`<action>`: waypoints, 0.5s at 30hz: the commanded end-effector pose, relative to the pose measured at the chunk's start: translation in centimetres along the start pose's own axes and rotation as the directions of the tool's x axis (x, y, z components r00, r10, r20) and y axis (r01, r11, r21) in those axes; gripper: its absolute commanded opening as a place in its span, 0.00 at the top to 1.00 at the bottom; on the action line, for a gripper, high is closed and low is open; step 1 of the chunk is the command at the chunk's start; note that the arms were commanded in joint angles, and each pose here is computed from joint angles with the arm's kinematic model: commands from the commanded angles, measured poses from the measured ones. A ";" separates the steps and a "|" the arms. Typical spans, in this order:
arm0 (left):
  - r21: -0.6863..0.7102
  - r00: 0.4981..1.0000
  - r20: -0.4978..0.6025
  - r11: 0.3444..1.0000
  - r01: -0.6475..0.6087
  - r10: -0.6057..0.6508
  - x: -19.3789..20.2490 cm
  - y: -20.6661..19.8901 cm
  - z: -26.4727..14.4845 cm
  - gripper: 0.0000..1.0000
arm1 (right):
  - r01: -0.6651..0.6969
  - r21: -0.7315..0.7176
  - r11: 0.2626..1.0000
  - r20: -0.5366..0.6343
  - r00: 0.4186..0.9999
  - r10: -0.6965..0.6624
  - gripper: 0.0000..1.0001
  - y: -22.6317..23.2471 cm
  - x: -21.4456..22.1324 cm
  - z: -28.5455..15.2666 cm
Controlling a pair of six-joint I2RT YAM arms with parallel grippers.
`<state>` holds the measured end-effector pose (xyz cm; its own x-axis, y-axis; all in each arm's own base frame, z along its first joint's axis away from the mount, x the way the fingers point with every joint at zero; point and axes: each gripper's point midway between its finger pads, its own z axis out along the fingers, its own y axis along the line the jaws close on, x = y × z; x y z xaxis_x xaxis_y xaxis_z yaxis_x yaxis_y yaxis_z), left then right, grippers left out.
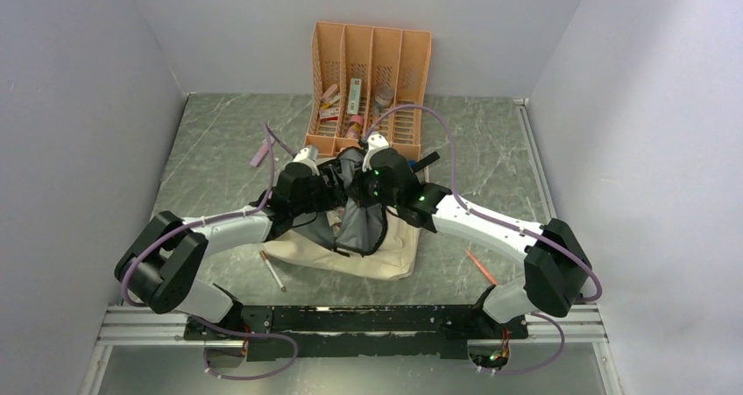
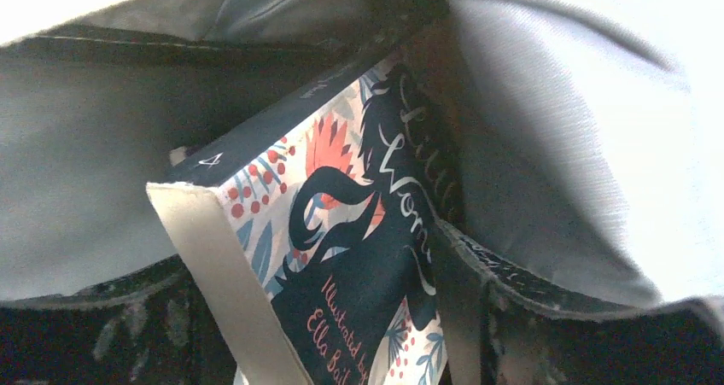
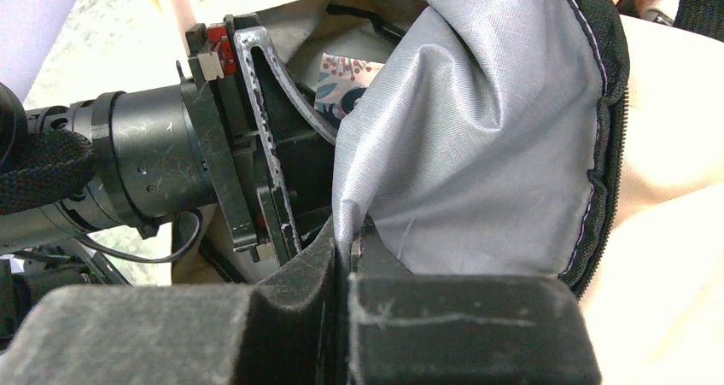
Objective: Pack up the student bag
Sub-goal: Place the book in the student bag.
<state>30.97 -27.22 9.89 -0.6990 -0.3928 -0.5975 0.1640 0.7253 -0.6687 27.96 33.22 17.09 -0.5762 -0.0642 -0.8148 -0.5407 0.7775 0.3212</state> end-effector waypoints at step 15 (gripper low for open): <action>-0.142 0.987 -0.022 0.976 -0.163 0.162 -1.7 0.8 -4.4 0.03 | -0.013 -0.020 1.000 0.082 0.996 0.015 1.00 -0.5 -2.3 -0.2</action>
<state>29.88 -23.83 11.20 -0.6892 -0.2802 -0.6682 0.1510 0.8464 -0.5107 28.16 32.93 16.72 -0.5831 -0.0595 -0.8102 -0.5399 0.7735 0.3318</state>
